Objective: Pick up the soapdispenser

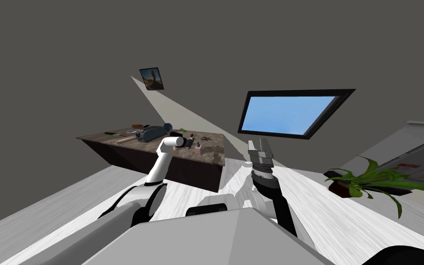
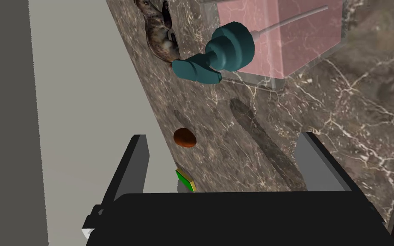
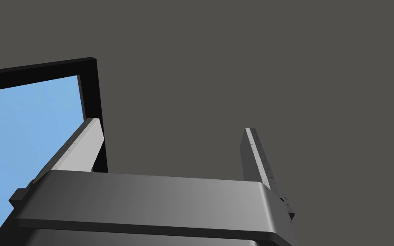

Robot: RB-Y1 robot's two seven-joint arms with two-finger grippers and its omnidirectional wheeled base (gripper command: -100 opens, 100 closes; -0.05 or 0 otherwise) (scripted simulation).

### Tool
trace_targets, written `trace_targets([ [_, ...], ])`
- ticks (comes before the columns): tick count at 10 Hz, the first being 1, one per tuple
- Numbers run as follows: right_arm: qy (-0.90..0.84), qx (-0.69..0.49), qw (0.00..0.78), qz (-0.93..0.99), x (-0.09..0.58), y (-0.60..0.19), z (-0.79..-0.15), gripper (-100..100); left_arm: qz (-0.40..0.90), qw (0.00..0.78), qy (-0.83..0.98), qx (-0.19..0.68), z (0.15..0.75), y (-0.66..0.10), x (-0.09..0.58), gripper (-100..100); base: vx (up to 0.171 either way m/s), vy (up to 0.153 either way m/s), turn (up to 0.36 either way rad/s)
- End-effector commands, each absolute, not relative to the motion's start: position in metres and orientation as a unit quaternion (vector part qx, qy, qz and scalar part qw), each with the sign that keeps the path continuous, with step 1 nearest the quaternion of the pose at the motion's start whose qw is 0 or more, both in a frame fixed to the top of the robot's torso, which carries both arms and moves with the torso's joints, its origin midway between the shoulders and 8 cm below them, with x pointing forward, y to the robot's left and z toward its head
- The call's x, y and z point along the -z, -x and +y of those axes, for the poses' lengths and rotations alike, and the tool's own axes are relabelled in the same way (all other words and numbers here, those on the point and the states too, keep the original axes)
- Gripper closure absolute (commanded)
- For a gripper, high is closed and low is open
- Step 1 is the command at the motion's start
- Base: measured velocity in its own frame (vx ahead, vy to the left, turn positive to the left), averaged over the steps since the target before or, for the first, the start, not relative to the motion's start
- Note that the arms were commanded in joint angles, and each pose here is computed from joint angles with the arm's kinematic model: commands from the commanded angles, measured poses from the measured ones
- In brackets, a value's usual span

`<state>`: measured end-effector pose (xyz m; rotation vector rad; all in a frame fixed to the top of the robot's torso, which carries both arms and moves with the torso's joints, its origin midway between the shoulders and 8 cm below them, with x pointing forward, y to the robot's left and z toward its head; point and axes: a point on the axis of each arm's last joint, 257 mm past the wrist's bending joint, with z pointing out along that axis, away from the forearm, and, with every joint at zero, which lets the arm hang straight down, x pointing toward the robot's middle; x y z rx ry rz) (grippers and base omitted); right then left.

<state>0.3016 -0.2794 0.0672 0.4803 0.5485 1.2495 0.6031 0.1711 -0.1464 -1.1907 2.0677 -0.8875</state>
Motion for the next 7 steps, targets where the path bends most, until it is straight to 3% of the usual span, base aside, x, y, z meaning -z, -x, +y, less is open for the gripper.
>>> trace_targets([
  [1, -0.220, -0.572, 0.750, 0.251, -0.067, -0.302, -0.279, 0, 0.784, 0.281, 0.449, 0.324, 0.171, -0.598, 0.152, -100, 0.011, -0.008, 0.000],
  [7, -0.220, -0.572, 0.750, 0.251, -0.067, -0.302, -0.279, 0, 0.817, 0.229, 0.452, 0.276, 0.166, -0.585, 0.157, -100, 0.035, -0.023, 0.005],
])
